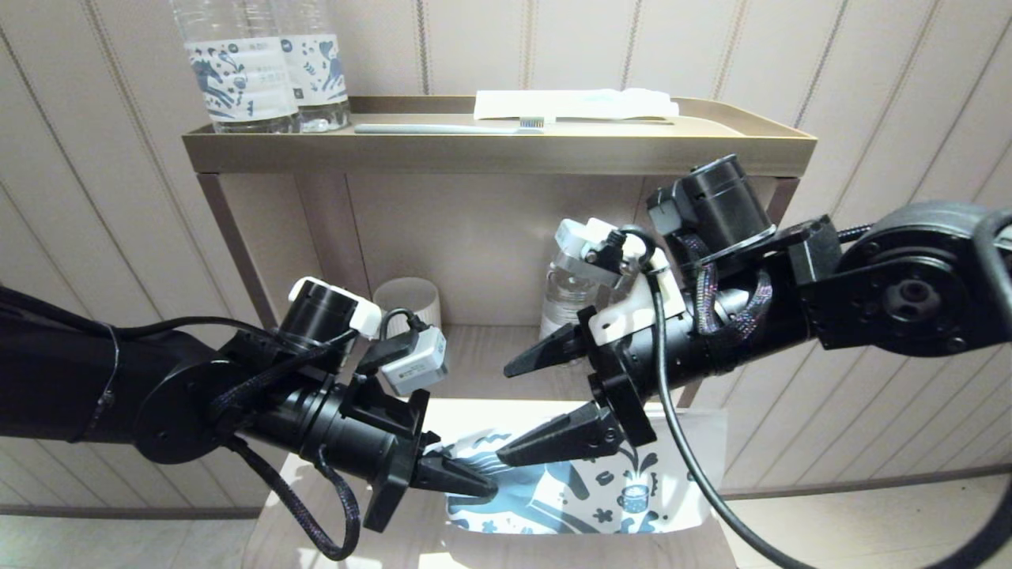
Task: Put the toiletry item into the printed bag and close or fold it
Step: Hand it to the other hand
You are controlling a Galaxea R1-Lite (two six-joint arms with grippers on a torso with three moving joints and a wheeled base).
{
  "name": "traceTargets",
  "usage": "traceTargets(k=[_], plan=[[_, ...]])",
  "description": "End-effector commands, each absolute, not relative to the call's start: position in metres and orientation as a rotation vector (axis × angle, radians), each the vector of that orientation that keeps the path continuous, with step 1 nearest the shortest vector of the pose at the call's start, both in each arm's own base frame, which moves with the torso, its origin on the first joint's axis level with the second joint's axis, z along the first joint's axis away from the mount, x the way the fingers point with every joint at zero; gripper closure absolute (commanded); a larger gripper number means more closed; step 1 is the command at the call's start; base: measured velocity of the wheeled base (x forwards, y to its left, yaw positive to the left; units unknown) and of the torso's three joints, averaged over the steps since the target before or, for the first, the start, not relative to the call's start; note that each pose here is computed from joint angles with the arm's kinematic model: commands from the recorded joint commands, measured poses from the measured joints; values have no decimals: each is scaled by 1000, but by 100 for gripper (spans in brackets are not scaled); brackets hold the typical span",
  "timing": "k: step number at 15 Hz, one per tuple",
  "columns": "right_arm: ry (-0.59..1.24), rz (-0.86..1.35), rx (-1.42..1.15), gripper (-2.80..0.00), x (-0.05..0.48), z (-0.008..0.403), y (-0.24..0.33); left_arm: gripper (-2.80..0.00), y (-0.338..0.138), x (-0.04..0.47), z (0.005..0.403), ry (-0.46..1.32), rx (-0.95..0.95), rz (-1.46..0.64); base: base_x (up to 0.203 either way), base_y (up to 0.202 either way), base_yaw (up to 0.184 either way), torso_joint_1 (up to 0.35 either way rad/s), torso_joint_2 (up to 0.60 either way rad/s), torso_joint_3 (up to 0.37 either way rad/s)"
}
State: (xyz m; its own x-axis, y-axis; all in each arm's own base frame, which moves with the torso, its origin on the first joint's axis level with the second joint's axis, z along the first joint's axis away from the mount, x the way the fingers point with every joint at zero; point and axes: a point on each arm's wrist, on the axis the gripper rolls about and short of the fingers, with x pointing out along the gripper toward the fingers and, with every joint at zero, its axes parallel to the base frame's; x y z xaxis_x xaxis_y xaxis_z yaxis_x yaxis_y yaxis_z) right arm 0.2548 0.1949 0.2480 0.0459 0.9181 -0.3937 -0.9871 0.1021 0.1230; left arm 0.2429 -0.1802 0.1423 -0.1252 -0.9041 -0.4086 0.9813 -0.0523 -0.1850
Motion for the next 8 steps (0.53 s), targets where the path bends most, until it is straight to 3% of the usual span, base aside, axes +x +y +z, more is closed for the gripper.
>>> traceTargets(k=[1,2,8], plan=[[400,1439,-195,-280,252,256,180,0,-180,242,143,475,207,-1637,0,0,0,0,0,0],[383,1427,-195,0,248,261,173,0,-180,242,143,474,208,-1635,0,0,0,0,0,0],[384,1395,-147,0,226,276,157,0,-178,239,146,451,223,-1638,0,0,0,0,0,0]])
